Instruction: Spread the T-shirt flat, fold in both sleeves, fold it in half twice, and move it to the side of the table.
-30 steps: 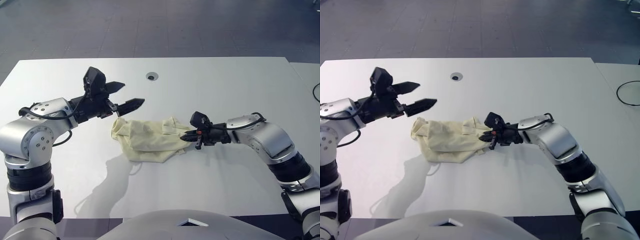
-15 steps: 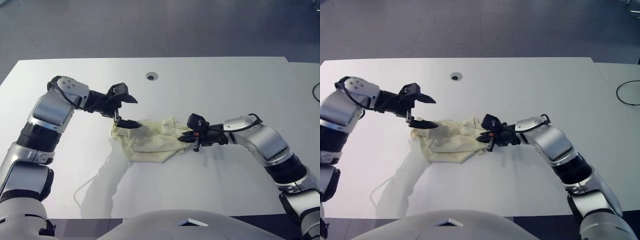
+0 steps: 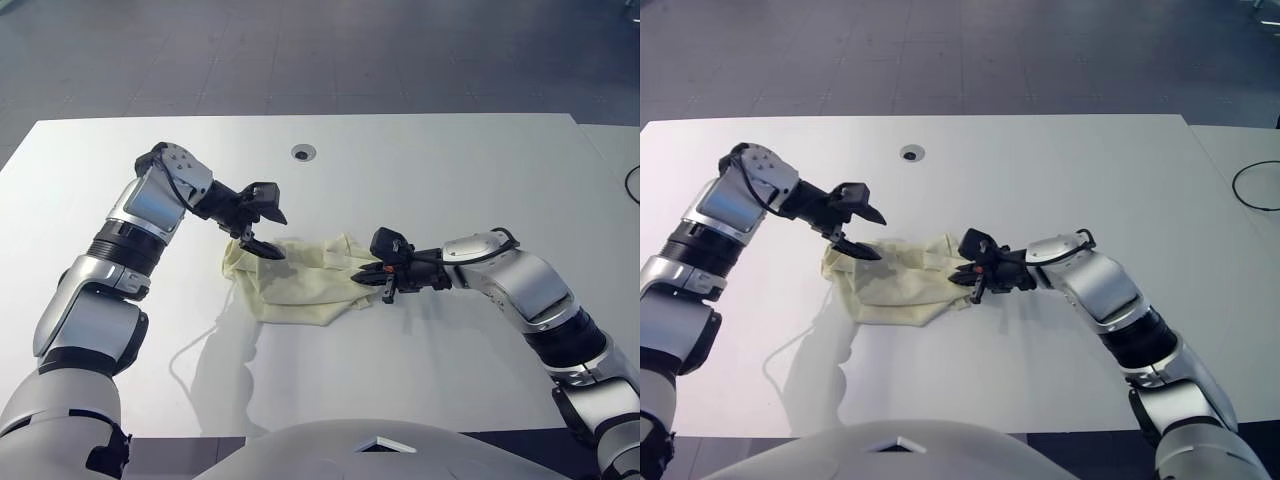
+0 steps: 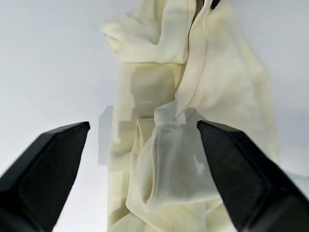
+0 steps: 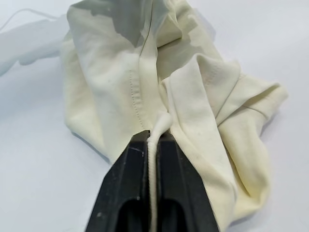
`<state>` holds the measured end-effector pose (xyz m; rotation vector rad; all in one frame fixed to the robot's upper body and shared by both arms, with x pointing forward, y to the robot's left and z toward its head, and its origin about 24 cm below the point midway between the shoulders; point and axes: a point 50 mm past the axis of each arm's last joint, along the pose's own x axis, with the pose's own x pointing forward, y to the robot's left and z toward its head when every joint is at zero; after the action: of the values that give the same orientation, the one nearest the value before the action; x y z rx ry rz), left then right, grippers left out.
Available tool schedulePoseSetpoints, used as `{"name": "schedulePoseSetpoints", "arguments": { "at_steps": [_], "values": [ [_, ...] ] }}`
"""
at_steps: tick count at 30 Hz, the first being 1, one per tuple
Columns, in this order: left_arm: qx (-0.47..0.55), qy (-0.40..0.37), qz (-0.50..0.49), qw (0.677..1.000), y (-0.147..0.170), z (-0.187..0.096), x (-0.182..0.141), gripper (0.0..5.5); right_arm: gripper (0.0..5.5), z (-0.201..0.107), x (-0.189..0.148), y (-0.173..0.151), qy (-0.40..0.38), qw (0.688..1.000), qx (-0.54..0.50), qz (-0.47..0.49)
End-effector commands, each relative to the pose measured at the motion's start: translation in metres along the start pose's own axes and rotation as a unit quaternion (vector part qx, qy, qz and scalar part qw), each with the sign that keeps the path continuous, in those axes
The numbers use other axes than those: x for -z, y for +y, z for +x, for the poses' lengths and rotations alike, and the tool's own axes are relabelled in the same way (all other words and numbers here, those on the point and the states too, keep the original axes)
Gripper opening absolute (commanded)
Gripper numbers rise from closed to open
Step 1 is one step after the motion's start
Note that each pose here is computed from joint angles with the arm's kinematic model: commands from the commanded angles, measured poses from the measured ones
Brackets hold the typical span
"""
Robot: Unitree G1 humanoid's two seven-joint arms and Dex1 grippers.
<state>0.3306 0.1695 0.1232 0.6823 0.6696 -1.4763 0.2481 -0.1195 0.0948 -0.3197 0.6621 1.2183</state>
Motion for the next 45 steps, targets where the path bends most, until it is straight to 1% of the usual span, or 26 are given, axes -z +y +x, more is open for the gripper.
{"name": "schedulePoseSetpoints", "arguments": {
  "at_steps": [1, 4, 7, 13, 18, 20, 24, 29, 31, 34, 37, 39, 45],
  "values": [
    [0.011, 0.020, 0.003, 1.000, -0.003, 0.008, 0.007, 3.26, 0.01, -0.001, -0.003, 0.000, -0.002, 1.000, 0.005, -0.006],
    [0.014, 0.021, 0.002, 1.000, -0.004, 0.009, 0.009, 2.77, 0.01, -0.001, -0.003, -0.001, -0.002, 1.000, 0.006, -0.006],
    [0.015, 0.021, 0.000, 1.000, -0.004, 0.008, 0.010, 2.16, 0.01, -0.001, -0.003, -0.002, -0.001, 1.000, 0.006, -0.006],
    [0.031, 0.028, 0.000, 0.999, -0.008, 0.008, 0.013, 1.19, 0.01, -0.001, -0.003, -0.003, -0.001, 1.000, 0.010, -0.005],
    [0.038, 0.037, -0.001, 0.999, -0.010, 0.006, 0.016, 0.24, 0.01, -0.002, -0.003, -0.004, -0.002, 1.000, 0.012, -0.004],
    [0.038, 0.036, -0.002, 0.999, -0.011, 0.004, 0.017, 0.00, 0.01, -0.002, -0.003, -0.005, -0.002, 1.000, 0.014, -0.005],
    [0.019, 0.006, -0.007, 1.000, -0.007, -0.007, 0.009, 0.00, 0.01, -0.006, -0.009, -0.010, -0.011, 1.000, 0.023, -0.007],
    [-0.019, -0.027, -0.002, 0.999, -0.002, -0.026, -0.003, 0.00, 0.01, -0.018, -0.032, -0.034, -0.046, 0.997, 0.059, -0.008],
    [-0.048, -0.039, -0.005, 0.998, 0.003, -0.031, -0.006, 0.00, 0.01, -0.021, -0.045, -0.046, -0.066, 0.995, 0.074, -0.010],
    [-0.113, -0.037, -0.013, 0.993, 0.018, -0.034, -0.006, 0.00, 0.01, -0.021, -0.060, -0.076, -0.091, 0.989, 0.114, 0.003],
    [-0.202, -0.036, -0.029, 0.978, 0.039, -0.039, -0.009, 0.00, 0.01, -0.022, -0.075, -0.109, -0.111, 0.979, 0.169, 0.015],
    [-0.247, -0.040, -0.036, 0.968, 0.050, -0.043, -0.014, 0.00, 0.01, -0.024, -0.085, -0.123, -0.120, 0.973, 0.196, 0.011],
    [-0.360, -0.043, -0.039, 0.931, 0.074, -0.062, -0.031, 0.00, 0.01, -0.037, -0.108, -0.148, -0.123, 0.956, 0.264, -0.018]
  ]
}}
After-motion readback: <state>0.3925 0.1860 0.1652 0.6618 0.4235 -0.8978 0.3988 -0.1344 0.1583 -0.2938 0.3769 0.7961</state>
